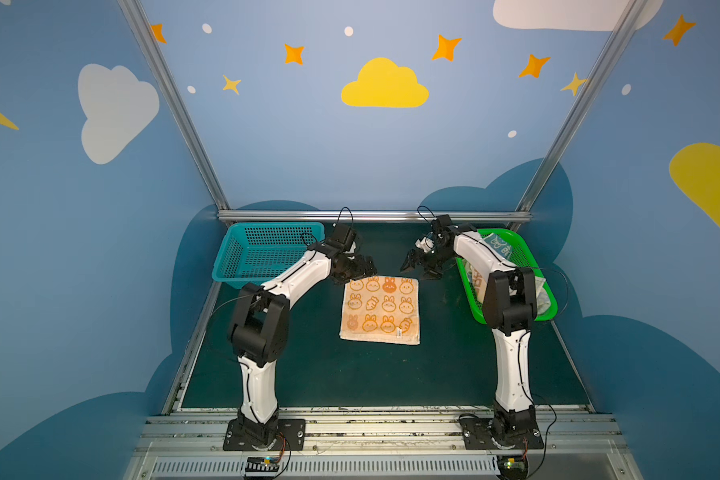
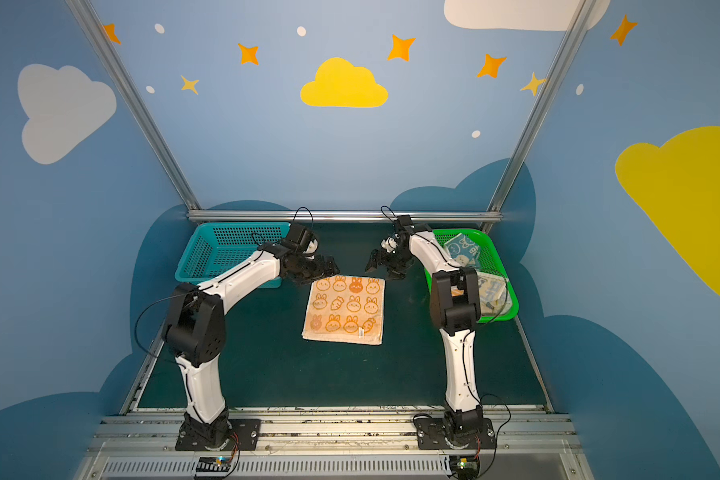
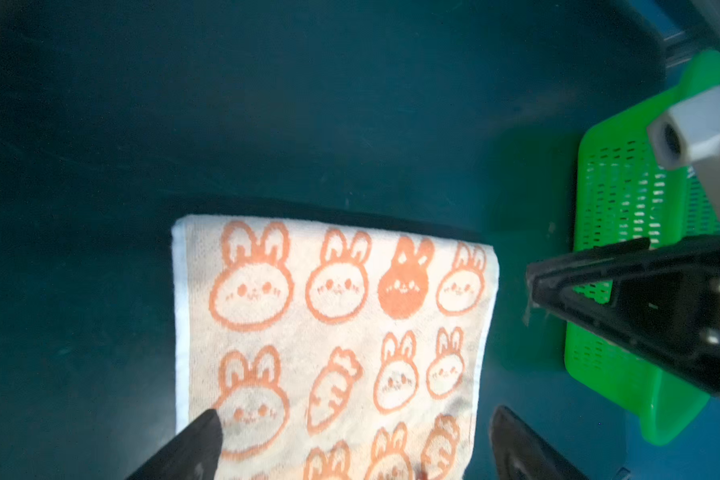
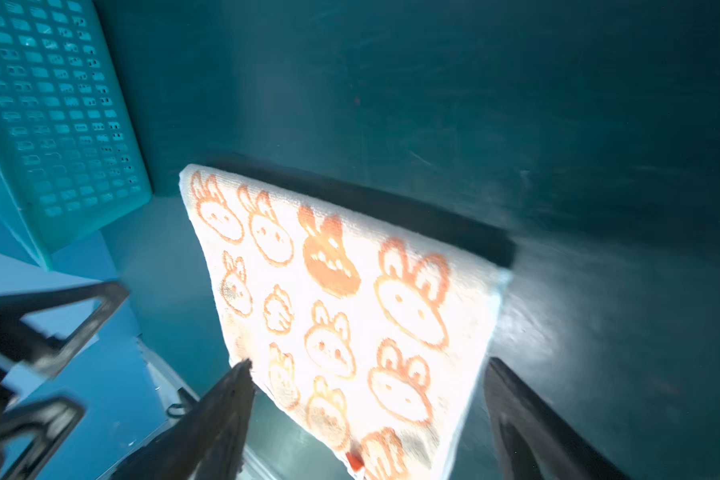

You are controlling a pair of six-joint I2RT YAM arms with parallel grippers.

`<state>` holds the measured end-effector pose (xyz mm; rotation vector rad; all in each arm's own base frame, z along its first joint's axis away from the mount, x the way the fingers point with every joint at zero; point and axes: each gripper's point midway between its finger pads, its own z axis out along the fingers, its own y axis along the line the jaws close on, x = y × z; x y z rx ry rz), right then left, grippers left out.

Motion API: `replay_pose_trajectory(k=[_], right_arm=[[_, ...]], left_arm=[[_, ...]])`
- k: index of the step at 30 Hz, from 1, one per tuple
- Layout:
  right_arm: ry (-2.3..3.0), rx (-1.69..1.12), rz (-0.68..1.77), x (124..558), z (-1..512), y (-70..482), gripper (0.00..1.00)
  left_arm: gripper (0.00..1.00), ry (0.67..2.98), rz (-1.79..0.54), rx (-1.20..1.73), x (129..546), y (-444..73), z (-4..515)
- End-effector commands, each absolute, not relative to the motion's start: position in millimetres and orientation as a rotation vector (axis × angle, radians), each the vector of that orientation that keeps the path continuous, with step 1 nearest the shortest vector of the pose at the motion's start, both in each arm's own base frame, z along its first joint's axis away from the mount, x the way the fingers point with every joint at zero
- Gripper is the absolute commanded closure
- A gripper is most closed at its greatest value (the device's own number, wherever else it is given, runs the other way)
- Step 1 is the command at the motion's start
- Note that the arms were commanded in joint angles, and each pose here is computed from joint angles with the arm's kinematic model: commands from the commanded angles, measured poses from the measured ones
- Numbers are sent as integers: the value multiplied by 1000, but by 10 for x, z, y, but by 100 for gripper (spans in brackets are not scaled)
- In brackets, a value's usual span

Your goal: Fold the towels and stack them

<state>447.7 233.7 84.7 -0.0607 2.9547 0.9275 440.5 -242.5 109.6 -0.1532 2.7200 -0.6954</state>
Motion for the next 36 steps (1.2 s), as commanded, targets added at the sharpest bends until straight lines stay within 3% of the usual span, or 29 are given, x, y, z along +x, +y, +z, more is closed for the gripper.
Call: replay_pose_trajectory(k=[1, 7, 15, 24, 36], right_arm=[[2915, -46, 1097, 4547, 959, 2594, 14], [2971, 11, 1109, 4609, 640, 2627, 14], [3008, 69, 1034, 4698, 364, 2370, 14], [3026, 56, 1006, 4618, 361, 2255, 14], [3089, 22, 972, 4205, 182, 2181, 14]], left_arm=[[0, 2735, -789, -138, 4577, -2557, 946], [0, 2784, -791, -156, 4779, -2591, 647], [1, 2855, -720, -157, 4654, -2500, 318], [0, 2891, -676, -134, 4332, -2517, 218], [0, 2944, -660, -137, 3775, -2565, 102]])
